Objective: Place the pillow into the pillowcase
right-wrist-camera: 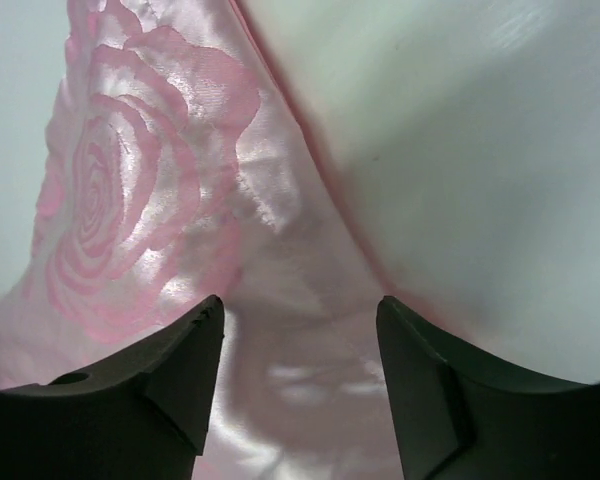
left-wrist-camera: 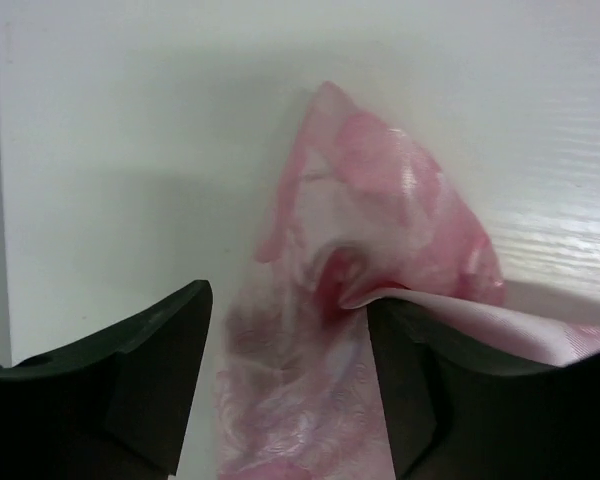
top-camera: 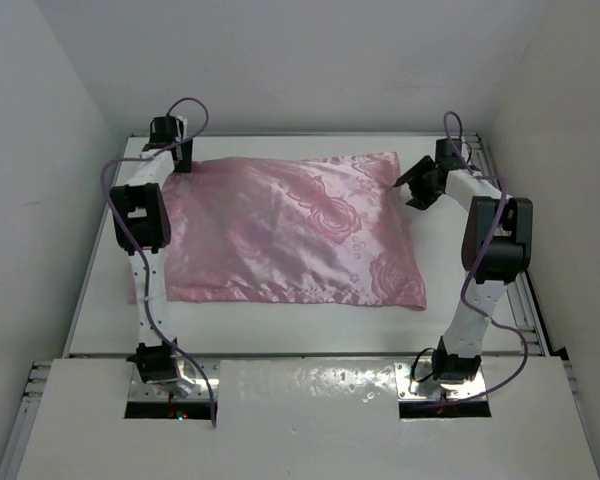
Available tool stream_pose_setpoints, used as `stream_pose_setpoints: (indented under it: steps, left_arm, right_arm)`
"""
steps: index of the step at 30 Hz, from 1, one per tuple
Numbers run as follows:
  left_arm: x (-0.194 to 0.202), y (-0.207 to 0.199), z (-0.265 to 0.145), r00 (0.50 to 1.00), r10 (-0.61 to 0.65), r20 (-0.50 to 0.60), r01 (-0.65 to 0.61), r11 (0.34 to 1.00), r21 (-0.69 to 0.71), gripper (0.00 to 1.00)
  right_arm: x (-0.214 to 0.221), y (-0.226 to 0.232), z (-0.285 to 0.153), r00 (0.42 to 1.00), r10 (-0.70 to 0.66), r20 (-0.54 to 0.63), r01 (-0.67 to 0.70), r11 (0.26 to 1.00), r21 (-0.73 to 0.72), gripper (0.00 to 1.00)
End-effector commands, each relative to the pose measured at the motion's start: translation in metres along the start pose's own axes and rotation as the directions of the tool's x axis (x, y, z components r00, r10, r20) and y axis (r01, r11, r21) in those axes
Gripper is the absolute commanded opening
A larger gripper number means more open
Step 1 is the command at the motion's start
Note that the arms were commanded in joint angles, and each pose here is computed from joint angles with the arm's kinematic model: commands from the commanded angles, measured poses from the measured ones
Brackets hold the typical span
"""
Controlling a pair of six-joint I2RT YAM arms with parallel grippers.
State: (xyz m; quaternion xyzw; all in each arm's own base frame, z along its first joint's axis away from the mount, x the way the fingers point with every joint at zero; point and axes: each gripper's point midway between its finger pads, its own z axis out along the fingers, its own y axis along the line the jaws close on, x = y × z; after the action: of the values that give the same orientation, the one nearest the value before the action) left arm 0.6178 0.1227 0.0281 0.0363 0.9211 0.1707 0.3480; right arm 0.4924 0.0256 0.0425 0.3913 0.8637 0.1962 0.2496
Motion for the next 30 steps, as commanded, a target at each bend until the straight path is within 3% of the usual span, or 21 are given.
stream_pose_setpoints:
  steps: [1,6,10,13,15,16,17,18,21,22,23,25,26,30]
  left_arm:
    - [-0.037,0.026,-0.026,0.994,-0.033,0.108,0.038,0.998,-0.048,0.64]
    - [-0.07,0.042,-0.069,0.983,-0.054,0.174,0.064,0.996,-0.054,0.83]
    - [-0.098,0.06,-0.117,0.972,-0.078,0.22,0.091,0.994,-0.052,0.97]
    - [-0.114,0.067,-0.165,0.963,-0.097,0.251,0.103,0.995,-0.01,1.0]
    - [-0.099,0.066,-0.2,0.973,-0.101,0.208,0.098,0.995,0.024,1.0]
    - [-0.083,0.066,-0.209,0.98,-0.106,0.169,0.101,0.994,0.035,1.0]
    - [-0.082,0.08,-0.242,0.97,-0.131,0.204,0.125,0.991,0.041,1.0]
    - [-0.046,0.073,-0.237,0.983,-0.131,0.126,0.124,0.99,0.063,1.0]
    - [-0.013,0.097,-0.285,0.976,-0.167,0.142,0.164,0.986,0.033,1.0]
    - [0.02,0.091,-0.281,0.983,-0.167,0.073,0.165,0.986,0.036,1.0]
    - [0.028,0.104,-0.306,0.978,-0.178,0.111,0.178,0.984,0.009,1.0]
    - [0.071,0.101,-0.308,0.983,-0.179,0.05,0.179,0.984,0.01,1.0]
    - [0.077,0.103,-0.329,0.981,-0.175,0.088,0.176,0.984,-0.001,1.0]
    - [0.135,0.091,-0.35,0.99,-0.134,0.048,0.135,0.991,-0.008,1.0]
  right_arm:
    - [-0.021,0.018,-0.025,0.994,-0.096,0.059,0.098,0.995,-0.033,0.63]
    - [-0.04,0.018,-0.072,0.982,-0.156,0.111,0.159,0.987,-0.017,0.79]
    - [-0.027,-0.01,-0.117,0.944,-0.316,0.091,0.302,0.943,0.141,0.99]
    - [-0.015,-0.042,-0.152,0.91,-0.401,0.103,0.359,0.889,0.282,0.99]
    - [-0.002,-0.074,-0.162,0.906,-0.409,0.109,0.349,0.868,0.353,0.99]
    - [-0.003,-0.071,-0.184,0.891,-0.417,0.178,0.344,0.877,0.335,0.99]
    - [-0.001,-0.077,-0.191,0.885,-0.42,0.202,0.338,0.877,0.34,0.99]
    - [0.01,-0.092,-0.19,0.884,-0.423,0.199,0.339,0.873,0.351,0.99]
    - [0.024,-0.105,-0.216,0.85,-0.454,0.268,0.356,0.869,0.344,0.99]
    - [0.029,-0.109,-0.22,0.844,-0.464,0.27,0.368,0.866,0.339,0.99]
    - [0.031,-0.106,-0.233,0.827,-0.47,0.31,0.378,0.871,0.313,0.99]
    - [0.045,-0.112,-0.237,0.823,-0.491,0.285,0.417,0.864,0.283,0.99]
    - [0.047,-0.107,-0.247,0.814,-0.484,0.321,0.418,0.872,0.256,0.99]
    - [0.073,-0.111,-0.267,0.852,-0.428,0.301,0.383,0.902,0.199,0.99]
